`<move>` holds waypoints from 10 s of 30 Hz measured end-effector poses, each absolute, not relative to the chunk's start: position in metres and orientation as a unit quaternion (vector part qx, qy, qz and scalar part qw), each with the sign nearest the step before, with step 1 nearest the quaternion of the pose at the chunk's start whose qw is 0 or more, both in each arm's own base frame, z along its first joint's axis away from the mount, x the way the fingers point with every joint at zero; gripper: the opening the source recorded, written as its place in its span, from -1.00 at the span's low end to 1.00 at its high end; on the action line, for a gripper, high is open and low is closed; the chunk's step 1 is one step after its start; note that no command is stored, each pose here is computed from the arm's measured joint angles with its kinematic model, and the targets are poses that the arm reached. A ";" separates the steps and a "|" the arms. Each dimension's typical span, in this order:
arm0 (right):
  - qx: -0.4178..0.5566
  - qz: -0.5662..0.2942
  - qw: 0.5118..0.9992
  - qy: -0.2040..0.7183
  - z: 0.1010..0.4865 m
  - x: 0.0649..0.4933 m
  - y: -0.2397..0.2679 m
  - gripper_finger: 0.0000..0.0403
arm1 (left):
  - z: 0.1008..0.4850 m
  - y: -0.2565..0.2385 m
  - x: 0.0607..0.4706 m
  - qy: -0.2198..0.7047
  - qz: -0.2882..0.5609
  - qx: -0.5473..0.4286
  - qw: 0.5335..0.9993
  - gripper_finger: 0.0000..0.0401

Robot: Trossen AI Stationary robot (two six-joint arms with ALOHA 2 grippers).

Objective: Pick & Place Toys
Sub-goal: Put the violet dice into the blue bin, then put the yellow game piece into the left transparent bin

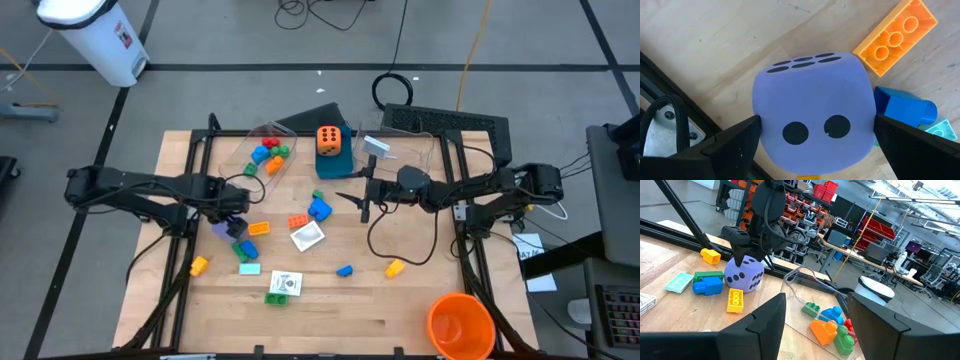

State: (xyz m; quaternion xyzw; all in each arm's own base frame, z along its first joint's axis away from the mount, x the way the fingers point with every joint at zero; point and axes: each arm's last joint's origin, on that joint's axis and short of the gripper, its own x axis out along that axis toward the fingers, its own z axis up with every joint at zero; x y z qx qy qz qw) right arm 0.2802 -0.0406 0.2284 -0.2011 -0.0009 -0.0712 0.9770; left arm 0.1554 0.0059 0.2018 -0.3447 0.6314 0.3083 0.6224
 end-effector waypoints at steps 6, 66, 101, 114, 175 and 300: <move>-0.201 -0.071 0.977 -0.001 0.228 0.280 -0.041 0.03 | 0.198 0.006 0.159 0.641 0.310 -0.345 0.611 0.94; -0.202 -0.071 0.977 -0.001 0.228 0.280 -0.041 0.03 | 0.223 0.030 0.167 0.638 0.306 -0.241 0.664 0.93; -0.201 -0.071 0.977 -0.001 0.228 0.280 -0.041 0.03 | 0.198 0.032 0.191 0.664 0.188 -0.279 0.667 0.93; -0.201 -0.071 0.977 -0.001 0.228 0.280 -0.041 0.03 | 0.198 0.032 0.191 0.661 0.184 -0.273 0.674 0.72; -0.227 -0.112 0.967 0.000 0.236 0.276 -0.042 0.03 | 0.299 0.039 0.242 0.498 0.094 -0.132 0.852 -0.37; -0.133 -0.113 0.971 0.162 0.181 0.219 -0.035 0.03 | 0.443 0.121 0.361 0.332 -0.034 0.064 0.940 0.23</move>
